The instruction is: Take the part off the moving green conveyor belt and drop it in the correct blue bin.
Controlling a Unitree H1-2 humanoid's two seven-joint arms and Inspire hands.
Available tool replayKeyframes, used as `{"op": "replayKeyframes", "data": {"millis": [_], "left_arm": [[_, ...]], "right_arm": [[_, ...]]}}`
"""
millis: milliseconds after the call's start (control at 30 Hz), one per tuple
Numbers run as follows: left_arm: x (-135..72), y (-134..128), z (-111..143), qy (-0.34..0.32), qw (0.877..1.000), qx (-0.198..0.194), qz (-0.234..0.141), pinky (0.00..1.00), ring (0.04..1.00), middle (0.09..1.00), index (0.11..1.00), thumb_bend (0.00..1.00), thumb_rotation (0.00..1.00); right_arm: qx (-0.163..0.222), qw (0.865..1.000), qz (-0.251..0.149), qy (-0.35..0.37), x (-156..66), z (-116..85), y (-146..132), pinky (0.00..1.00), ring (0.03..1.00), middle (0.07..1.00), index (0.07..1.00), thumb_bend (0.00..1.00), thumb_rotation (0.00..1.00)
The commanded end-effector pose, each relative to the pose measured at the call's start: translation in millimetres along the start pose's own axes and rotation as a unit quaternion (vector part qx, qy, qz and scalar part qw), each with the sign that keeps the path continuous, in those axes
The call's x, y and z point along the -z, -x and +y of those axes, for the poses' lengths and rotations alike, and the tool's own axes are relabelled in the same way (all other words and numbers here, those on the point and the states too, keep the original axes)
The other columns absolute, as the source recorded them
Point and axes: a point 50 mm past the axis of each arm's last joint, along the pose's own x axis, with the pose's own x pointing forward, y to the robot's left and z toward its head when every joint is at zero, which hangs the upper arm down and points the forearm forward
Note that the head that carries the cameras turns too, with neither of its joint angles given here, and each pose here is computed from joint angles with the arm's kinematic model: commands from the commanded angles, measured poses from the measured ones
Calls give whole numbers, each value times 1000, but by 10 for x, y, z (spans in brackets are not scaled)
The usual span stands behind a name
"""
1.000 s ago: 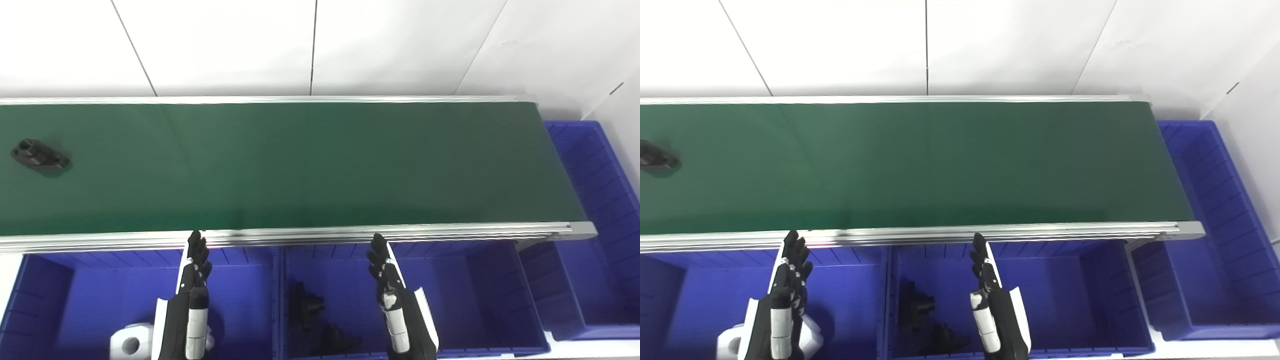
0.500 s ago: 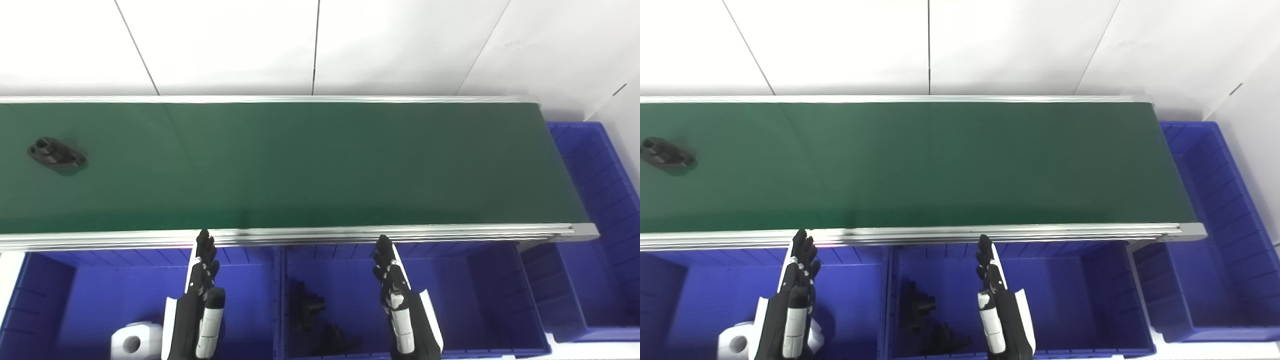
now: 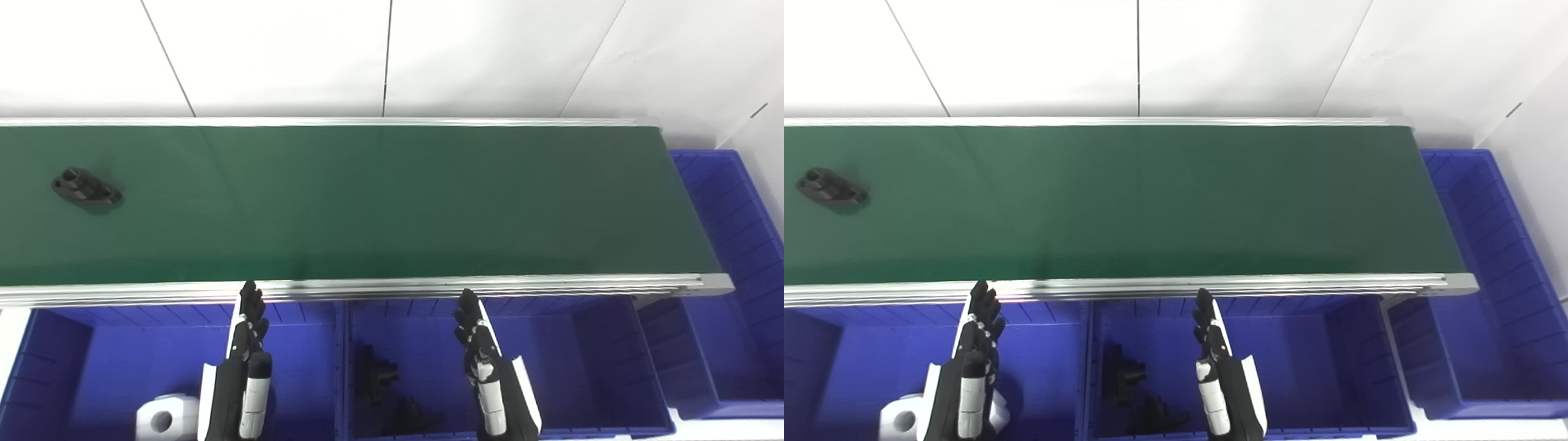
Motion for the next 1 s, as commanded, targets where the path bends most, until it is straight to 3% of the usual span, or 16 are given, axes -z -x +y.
{"op": "replayKeyframes", "data": {"millis": [0,967], "left_arm": [[-49,-8,-18,6,1000,-2,-19,1000,1000,1000,1000,692,954],[-48,24,-40,0,1000,2,-20,1000,1000,1000,1000,723,970]], "right_arm": [[0,999,-32,-5,-66,20,17,1000,993,1000,1000,785,995],[2,999,-31,-10,-67,24,40,1000,994,1000,1000,781,990]]}}
